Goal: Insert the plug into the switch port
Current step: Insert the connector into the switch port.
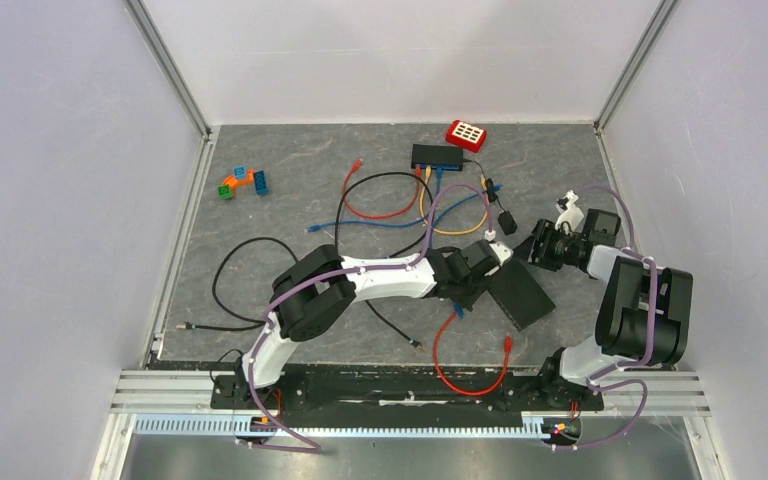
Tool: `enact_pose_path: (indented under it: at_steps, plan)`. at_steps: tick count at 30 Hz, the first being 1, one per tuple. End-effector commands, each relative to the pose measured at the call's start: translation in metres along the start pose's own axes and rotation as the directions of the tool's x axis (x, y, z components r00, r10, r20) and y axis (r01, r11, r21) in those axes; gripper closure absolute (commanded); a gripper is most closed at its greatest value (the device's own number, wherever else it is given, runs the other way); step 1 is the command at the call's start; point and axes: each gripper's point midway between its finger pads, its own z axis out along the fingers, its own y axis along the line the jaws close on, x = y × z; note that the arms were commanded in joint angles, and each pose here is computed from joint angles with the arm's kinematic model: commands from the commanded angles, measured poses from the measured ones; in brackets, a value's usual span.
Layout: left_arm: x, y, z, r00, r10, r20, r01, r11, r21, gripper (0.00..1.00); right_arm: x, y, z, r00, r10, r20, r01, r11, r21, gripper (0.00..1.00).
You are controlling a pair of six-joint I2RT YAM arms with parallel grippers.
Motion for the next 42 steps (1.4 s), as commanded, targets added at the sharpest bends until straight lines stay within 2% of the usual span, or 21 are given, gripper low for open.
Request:
enact_pose_path:
  at_steps: [1, 11, 17, 22, 26, 42]
  plan:
    - [0.070, 0.023, 0.010, 0.971, -0.029, -0.236, 0.018, 0.999, -0.048, 0.98, -0.017, 0.005, 0.000, 0.997, -0.060, 0.046, 0.062, 0.997, -0.036, 0.47]
    - [0.068, 0.024, 0.009, 0.960, -0.045, -0.277, 0.047, 0.999, 0.000, 0.98, -0.008, 0.008, 0.005, 0.999, -0.040, 0.019, 0.041, 0.996, -0.085, 0.50]
    - [0.072, 0.027, 0.009, 0.948, -0.053, -0.313, 0.057, 0.998, 0.004, 0.98, -0.006, 0.006, 0.005, 0.999, -0.037, 0.013, 0.038, 0.996, -0.078, 0.48]
    - [0.069, 0.036, 0.009, 0.947, -0.061, -0.314, 0.059, 0.998, -0.018, 0.98, 0.002, 0.005, 0.010, 0.999, -0.029, -0.016, 0.028, 0.996, -0.082, 0.47]
    - [0.065, 0.035, 0.008, 0.948, -0.044, -0.316, 0.050, 0.999, 0.012, 0.98, 0.013, 0.007, 0.015, 0.997, -0.043, -0.064, 0.037, 0.995, -0.089, 0.47]
    - [0.059, 0.030, 0.009, 0.950, 0.001, -0.312, 0.019, 0.998, 0.064, 0.98, 0.030, 0.021, 0.023, 0.990, -0.050, -0.132, 0.033, 0.991, -0.131, 0.49]
